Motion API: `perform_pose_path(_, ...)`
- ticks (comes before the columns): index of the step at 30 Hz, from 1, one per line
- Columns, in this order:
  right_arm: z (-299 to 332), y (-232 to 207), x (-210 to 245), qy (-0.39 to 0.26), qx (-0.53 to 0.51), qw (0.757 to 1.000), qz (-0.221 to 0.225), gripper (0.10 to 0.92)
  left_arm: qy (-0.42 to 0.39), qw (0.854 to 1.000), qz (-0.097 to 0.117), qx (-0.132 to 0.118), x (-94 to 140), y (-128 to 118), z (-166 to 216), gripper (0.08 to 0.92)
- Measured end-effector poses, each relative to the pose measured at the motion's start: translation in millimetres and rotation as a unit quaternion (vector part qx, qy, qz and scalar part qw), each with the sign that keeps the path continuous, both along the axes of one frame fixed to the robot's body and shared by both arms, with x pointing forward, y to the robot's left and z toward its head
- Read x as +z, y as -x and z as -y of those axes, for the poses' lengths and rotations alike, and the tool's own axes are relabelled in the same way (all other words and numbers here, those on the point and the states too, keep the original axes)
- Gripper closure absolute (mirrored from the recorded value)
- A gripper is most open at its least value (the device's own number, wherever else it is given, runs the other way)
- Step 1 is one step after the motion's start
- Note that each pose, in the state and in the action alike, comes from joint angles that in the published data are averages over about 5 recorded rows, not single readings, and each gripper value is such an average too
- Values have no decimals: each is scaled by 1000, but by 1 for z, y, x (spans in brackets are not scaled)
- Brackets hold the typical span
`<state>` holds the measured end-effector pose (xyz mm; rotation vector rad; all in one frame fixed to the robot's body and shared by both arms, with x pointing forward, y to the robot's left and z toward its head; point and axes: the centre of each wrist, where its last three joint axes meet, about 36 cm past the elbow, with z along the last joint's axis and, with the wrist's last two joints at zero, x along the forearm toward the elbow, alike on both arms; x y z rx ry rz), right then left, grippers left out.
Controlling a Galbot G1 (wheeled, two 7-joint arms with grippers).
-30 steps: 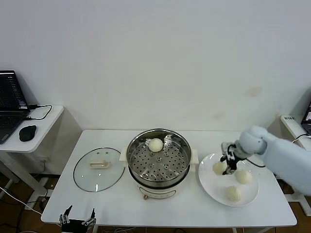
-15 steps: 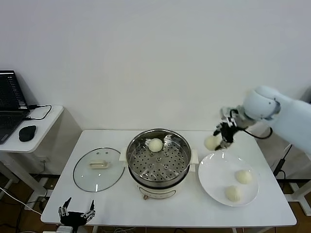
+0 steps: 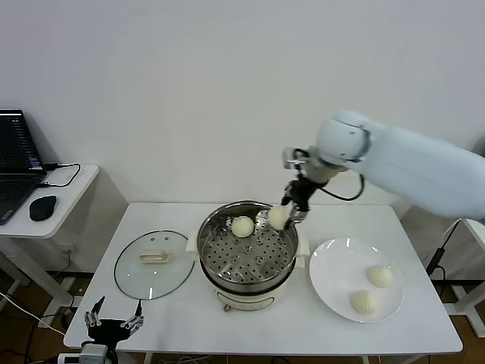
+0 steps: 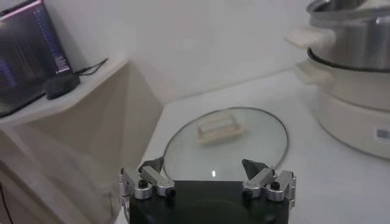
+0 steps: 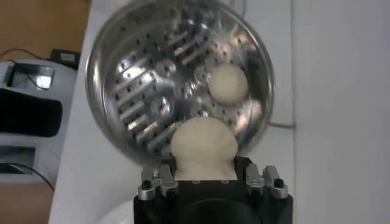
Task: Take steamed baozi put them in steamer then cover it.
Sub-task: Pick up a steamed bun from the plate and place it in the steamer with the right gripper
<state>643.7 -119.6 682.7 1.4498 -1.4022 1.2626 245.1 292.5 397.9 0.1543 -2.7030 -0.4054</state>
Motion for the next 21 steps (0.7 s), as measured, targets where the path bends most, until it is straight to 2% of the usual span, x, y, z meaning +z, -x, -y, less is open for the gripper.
perform_pose_path(10, -68, -10, -39, 12, 21, 999, -26, 437, 9, 1000, 10, 0, 4, -5, 4, 177)
perform_pose_path(21, -110, -15, -75, 20, 23, 999, -39, 437, 15, 1000, 13, -1, 4, -8, 6, 177)
